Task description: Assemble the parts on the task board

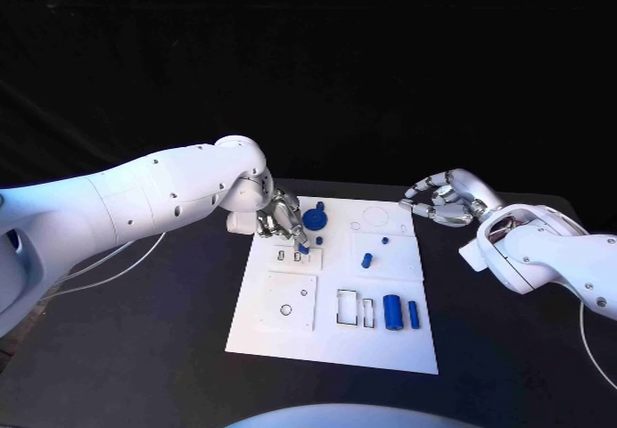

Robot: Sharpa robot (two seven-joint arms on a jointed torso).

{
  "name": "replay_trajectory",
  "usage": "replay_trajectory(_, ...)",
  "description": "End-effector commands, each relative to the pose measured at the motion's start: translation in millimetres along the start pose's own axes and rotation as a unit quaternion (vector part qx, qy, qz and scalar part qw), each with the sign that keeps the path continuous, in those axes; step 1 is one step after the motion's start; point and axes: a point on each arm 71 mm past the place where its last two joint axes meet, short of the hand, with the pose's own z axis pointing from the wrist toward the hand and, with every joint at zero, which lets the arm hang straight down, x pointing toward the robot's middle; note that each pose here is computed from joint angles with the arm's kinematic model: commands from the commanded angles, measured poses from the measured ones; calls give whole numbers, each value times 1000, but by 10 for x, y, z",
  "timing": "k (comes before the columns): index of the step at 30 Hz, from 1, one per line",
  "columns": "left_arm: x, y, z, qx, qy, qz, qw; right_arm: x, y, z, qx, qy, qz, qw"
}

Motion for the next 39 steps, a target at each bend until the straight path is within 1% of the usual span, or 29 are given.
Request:
replay_trajectory(1, 13, -32, 11, -8, 26, 22, 999, 18, 10, 2, -3, 6, -3, 1000)
replay_trajectory(6, 0, -38, 50, -21, 24, 34, 999, 24, 16, 6, -4, 7, -3, 1000)
replay_trajectory(13, 10, -21, 110, -37, 25, 45, 998, 33, 24, 12, -5, 7, -3, 1000)
replay_trajectory(17, 2, -7, 135, -47, 18, 49, 998, 37, 28, 14, -6, 7, -2, 1000)
replay_trajectory(26, -14, 27, 156, -56, 9, 49, 997, 45, 34, 17, -7, 8, -2, 1000)
replay_trajectory(39, -10, 44, 194, -61, 2, 47, 997, 55, 43, 19, -9, 9, -2, 1000)
